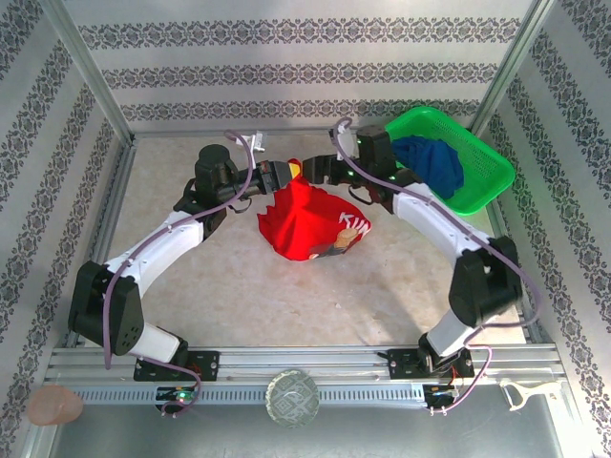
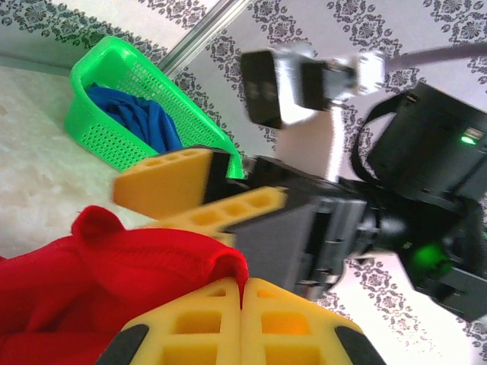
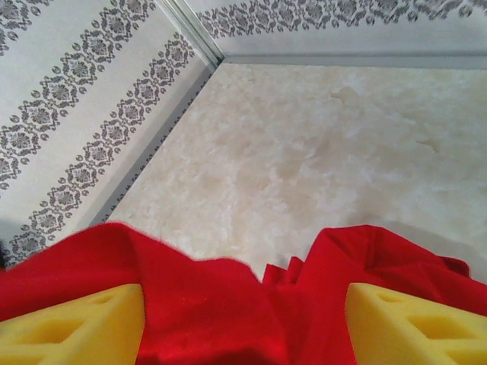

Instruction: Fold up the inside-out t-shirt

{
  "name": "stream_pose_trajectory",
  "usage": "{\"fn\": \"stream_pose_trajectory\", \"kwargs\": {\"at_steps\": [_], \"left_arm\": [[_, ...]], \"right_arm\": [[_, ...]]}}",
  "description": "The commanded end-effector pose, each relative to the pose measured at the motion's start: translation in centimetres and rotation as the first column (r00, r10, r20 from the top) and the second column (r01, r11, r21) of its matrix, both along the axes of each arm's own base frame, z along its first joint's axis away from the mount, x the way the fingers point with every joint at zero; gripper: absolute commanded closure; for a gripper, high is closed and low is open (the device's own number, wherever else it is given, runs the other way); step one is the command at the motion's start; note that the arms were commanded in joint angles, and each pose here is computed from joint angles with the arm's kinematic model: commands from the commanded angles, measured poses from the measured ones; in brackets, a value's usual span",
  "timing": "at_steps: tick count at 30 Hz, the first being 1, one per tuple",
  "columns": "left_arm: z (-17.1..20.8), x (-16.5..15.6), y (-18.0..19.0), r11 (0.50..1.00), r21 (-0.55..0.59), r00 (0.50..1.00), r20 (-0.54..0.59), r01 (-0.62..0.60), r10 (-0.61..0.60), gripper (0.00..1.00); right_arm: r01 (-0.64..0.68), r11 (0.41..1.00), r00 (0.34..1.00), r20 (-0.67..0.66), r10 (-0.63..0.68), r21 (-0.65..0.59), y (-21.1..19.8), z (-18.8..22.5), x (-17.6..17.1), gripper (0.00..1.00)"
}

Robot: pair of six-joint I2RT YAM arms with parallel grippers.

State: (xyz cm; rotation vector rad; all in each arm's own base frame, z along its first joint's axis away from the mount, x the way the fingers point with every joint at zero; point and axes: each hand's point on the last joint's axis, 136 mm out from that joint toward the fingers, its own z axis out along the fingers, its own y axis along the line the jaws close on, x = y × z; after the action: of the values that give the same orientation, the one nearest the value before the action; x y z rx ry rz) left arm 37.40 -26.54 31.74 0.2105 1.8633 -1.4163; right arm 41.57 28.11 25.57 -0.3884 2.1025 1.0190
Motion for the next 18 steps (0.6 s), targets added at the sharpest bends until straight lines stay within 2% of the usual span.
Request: {"fn": "stream_pose_trajectory", "kwargs": {"at_steps": [1, 2, 4, 5, 8, 12, 15, 18], "left_arm": [[3.3, -1.4, 0.0, 0.998, -0.05, 0.995, 0.091, 0.032, -0.027, 1.0], [3.3, -1.6, 0.0, 0.998, -0.05, 0.996, 0.089, 0.034, -0.029, 1.0], [3.0, -1.7, 0.2, 0.999, -0.042, 0.996, 0.082, 0.029, -0.025, 1.0], [2.8, -1.7, 0.4, 0.999, -0.032, 0.997, 0.074, 0.016, -0.013, 1.0], [1.6, -0.7, 2.2, 0.997, 0.018, 0.996, 0.044, -0.078, 0.077, 1.0], [1.3, 2.7, 6.7, 0.977, 0.038, 0.977, 0.016, -0.211, 0.211, 1.0], [4.3, 5.2, 8.9, 0.969, -0.006, 0.968, 0.047, -0.245, 0.245, 1.0], [9.3, 6.6, 9.0, 0.976, -0.037, 0.968, 0.123, -0.214, 0.217, 1.0]], "right_arm": [[-0.028, 1.0, 0.999, -0.035, 0.028, 0.006, 1.7, -1.8, 1.3, 0.36], [-0.027, 1.0, 0.998, -0.049, 0.027, 0.004, 1.8, -2.4, 1.8, 0.44], [-0.018, 1.0, 0.998, -0.068, 0.018, 0.012, 1.3, -2.7, 2.5, 0.87], [-0.009, 1.0, 0.997, -0.07, 0.01, 0.022, 0.8, -2.2, 2.6, 1.0], [0.011, 0.998, 1.0, -0.027, -0.009, 0.065, -1.4, 1.5, 2.0, 1.0], [0.029, 0.988, 0.994, 0.098, -0.044, 0.152, -5.0, 9.9, 0.0, 1.0], [0.003, 0.973, 0.979, 0.2, -0.051, 0.23, -6.8, 17.0, -1.9, 1.0], [-0.023, 0.967, 0.953, 0.298, -0.055, 0.253, -7.6, 22.8, -3.9, 1.0]]}}
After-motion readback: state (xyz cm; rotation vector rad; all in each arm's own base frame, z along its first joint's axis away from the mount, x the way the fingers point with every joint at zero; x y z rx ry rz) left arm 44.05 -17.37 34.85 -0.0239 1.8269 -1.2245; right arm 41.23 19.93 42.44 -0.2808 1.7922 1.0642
